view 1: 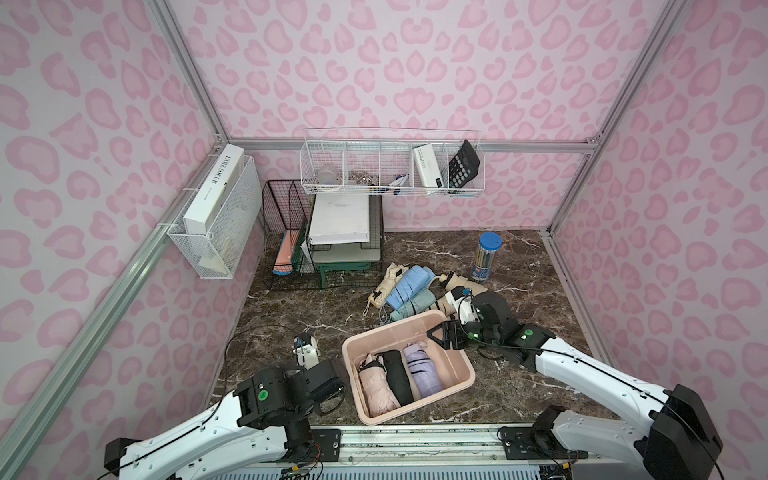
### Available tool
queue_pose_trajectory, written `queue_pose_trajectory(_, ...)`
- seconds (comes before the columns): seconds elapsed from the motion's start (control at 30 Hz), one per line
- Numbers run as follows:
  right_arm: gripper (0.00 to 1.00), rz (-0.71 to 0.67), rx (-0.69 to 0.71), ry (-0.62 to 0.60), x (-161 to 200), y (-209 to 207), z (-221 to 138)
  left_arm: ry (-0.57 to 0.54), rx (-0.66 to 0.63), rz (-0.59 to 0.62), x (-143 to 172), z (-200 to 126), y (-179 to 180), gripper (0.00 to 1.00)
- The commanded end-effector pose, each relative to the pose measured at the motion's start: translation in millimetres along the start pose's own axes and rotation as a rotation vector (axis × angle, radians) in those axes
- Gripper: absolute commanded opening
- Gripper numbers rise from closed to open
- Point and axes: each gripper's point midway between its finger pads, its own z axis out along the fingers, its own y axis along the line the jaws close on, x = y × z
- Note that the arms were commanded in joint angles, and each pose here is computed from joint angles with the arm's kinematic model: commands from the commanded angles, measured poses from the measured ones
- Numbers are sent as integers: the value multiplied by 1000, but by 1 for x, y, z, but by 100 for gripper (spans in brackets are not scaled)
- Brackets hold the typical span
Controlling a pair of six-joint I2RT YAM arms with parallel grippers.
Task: Put the umbrella into the storage box
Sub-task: Move the storage box to the center of the board.
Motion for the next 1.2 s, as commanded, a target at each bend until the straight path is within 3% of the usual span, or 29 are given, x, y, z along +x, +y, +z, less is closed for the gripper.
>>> queue_pose_trajectory(0.0,76,-127,91,-73,-34,-8,-8,-15,40,0,-4,-2,-10,89)
queue_pose_trajectory(0.2,77,-128,210,-155,-77,-49,-23,-21,93,22,-6,0,-29,94)
queue_pose_trajectory(0.43,77,-106,219,-159,-76,-60,-22,-15,188,-51,-1,12,-50,96)
queue_pose_trajectory(0.7,77,-103,275,-169,-80,-79,-27,53,62,-25,11,31,-56,75)
queue_pose_trajectory(0.83,77,-97,284,-173,-83,-86,-28,70,-55,-21,12,32,-43,48)
queue_pose_trajectory(0.93,77,-98,285,-169,-84,-88,-26,56,-106,-21,9,30,-34,36)
queue_pose_trajectory(1.17,76,-164,303,-136,-88,-95,-18,7,-239,-31,-8,15,8,25)
